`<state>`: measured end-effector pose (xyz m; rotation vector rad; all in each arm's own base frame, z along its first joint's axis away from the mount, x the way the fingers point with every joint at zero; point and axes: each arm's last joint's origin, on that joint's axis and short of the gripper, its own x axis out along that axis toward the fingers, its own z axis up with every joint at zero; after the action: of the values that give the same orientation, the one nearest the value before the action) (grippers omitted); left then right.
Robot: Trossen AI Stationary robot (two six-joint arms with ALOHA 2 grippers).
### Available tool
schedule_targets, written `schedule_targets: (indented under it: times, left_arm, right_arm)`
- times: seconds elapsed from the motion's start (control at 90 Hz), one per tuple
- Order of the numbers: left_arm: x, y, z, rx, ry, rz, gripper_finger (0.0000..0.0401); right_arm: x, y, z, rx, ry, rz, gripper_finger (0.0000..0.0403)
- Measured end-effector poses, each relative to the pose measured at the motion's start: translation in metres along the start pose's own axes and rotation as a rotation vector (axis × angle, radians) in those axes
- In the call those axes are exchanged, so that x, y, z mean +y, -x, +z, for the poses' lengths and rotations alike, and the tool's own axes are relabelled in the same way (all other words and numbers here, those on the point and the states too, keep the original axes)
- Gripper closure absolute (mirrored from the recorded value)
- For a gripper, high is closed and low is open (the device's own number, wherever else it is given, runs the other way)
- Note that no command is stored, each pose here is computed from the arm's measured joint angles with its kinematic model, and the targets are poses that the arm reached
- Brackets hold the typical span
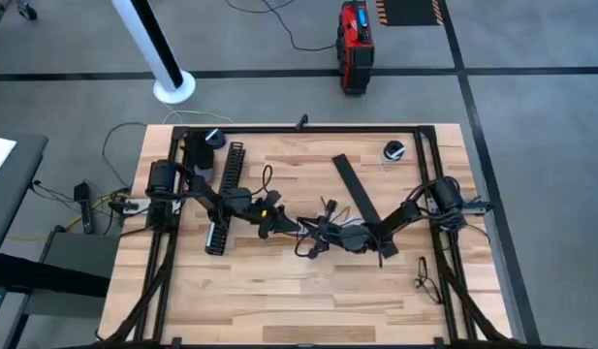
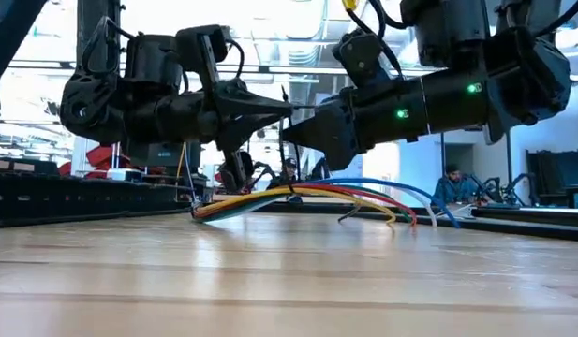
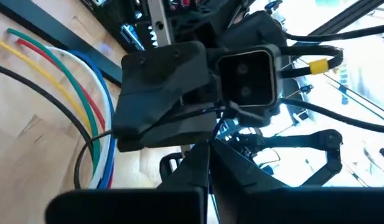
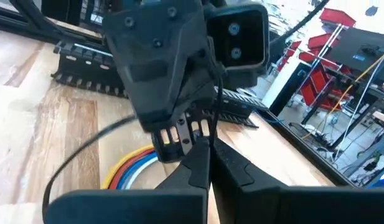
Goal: Ziptie cables
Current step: Wrap the black zip tie on the cable
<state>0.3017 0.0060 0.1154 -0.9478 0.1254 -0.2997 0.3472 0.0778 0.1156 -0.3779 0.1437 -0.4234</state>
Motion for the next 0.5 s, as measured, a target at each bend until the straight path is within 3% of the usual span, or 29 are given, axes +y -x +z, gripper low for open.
schedule_targets:
  times: [0.5]
  left_arm:
    - [0.0039, 0.0033, 0.0062, 0.021, 0.007, -0.018, 0.0401]
  right_arm:
    - [0.0088, -0.0010, 0.0068, 0.010, 0.042, 0.020, 0.0403]
